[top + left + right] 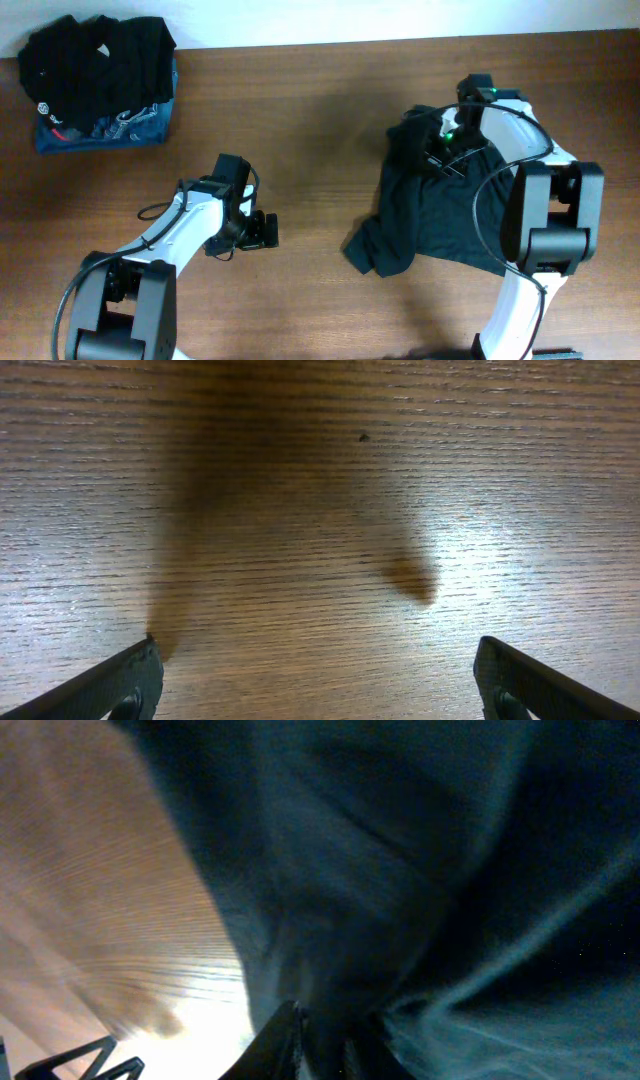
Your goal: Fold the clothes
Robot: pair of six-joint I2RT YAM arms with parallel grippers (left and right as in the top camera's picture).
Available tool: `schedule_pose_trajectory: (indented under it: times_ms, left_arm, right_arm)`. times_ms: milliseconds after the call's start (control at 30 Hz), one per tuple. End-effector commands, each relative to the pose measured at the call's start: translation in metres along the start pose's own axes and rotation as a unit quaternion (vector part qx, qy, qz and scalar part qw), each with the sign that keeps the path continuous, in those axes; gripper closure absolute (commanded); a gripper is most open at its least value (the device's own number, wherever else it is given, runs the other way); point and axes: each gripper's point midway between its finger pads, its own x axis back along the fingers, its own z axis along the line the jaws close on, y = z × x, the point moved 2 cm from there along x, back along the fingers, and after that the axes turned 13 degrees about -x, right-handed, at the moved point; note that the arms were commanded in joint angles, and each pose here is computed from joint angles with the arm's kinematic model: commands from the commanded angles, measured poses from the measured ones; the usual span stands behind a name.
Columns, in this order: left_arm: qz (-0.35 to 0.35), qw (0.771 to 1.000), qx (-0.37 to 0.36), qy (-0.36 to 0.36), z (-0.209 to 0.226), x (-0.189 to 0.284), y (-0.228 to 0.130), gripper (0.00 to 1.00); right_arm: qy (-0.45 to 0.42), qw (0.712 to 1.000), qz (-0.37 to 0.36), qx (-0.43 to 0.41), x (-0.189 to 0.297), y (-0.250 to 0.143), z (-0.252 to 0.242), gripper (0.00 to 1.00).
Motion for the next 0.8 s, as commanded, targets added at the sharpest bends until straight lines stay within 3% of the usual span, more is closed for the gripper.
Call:
schedule_pose_trajectory:
  times_ms: [0, 133, 200, 233, 667, 700, 733, 767]
  left_arm:
    - [0.001, 1.0, -0.008, 0.006, 0.004, -0.001, 0.001, 0.01]
    - [0.005, 1.0, -0.021, 0.006, 0.005, 0.0, -0.001, 0.01]
    - [0.011, 1.0, -0.025, 0.006, 0.005, 0.0, -0.003, 0.01]
    - [0.017, 0.999, -0.027, 0.005, 0.005, 0.0, -0.006, 0.01]
    - [0.059, 0.997, -0.044, 0.005, 0.006, 0.001, -0.025, 0.01]
    - [0.062, 0.997, -0.044, 0.005, 0.006, 0.002, -0.026, 0.01]
    - [0.061, 0.997, -0.044, 0.005, 0.006, 0.003, -0.026, 0.01]
    - [0.059, 0.997, -0.044, 0.005, 0.006, 0.005, -0.027, 0.01]
  right_arm:
    - [0.029, 0.999, 0.004, 0.041, -0.006, -0.01, 0.037, 0.83]
    - [0.08, 0.994, 0.008, 0.081, -0.018, -0.026, 0.081, 0.84]
    - [0.098, 0.991, 0.009, 0.09, -0.024, -0.034, 0.099, 0.95]
    - [0.108, 0.99, 0.009, 0.094, -0.027, -0.038, 0.11, 0.96]
    - [0.239, 0.953, -0.018, 0.184, -0.04, -0.082, 0.219, 0.96]
    - [0.243, 0.949, -0.019, 0.201, -0.045, -0.093, 0.228, 0.64]
    - [0.246, 0.946, -0.018, 0.209, -0.046, -0.099, 0.232, 0.41]
    - [0.249, 0.943, -0.017, 0.219, -0.048, -0.105, 0.236, 0.26]
